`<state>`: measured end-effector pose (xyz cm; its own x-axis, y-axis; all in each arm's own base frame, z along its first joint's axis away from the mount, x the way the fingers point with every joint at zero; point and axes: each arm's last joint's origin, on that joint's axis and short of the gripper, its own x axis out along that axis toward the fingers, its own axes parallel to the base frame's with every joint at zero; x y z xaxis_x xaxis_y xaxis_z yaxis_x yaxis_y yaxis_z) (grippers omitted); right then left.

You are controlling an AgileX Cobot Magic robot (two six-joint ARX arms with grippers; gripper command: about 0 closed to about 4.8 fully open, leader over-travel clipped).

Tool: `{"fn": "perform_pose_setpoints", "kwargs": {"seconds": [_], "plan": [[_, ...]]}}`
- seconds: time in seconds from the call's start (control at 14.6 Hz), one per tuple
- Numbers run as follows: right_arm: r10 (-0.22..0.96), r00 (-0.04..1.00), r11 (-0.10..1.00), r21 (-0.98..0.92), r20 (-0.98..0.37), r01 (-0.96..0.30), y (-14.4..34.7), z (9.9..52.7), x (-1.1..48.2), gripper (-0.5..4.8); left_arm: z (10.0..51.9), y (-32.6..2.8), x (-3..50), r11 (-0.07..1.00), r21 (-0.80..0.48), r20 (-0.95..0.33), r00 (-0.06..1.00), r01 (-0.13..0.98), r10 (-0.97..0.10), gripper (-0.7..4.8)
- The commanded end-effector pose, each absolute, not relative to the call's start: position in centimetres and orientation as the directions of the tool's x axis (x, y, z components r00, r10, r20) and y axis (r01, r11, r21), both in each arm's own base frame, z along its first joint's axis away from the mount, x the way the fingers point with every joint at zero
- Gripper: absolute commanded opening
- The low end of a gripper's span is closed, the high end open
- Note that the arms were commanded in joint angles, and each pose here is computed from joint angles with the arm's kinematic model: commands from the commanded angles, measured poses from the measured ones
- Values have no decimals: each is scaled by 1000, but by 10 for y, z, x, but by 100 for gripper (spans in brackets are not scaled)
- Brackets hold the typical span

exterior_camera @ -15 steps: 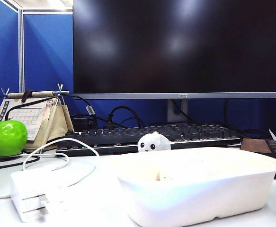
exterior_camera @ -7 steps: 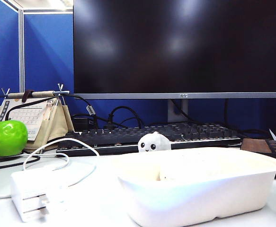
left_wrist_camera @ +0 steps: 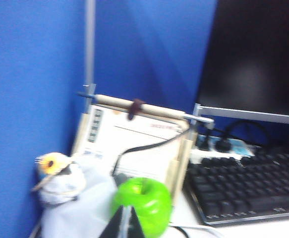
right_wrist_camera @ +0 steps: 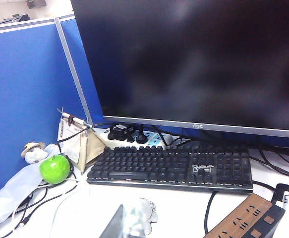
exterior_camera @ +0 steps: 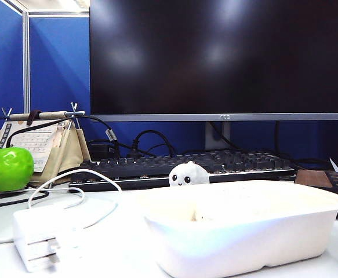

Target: Place the tilting octopus upright.

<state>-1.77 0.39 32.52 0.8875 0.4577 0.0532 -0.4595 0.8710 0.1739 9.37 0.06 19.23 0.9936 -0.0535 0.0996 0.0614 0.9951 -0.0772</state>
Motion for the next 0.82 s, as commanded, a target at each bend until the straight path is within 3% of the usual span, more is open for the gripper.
{"fn": "perform_pose_setpoints", "kwargs": {"seconds": [0.07, 0.82], "plan": [[458, 886, 870, 170, 68, -463, 4, 327, -19, -5, 194, 0, 93, 993, -75, 117, 990, 93, -84, -5], [458, 886, 870, 170, 68, -463, 4, 327, -19, -5, 194, 0, 93, 993, -76, 116, 990, 92, -83, -5]]}}
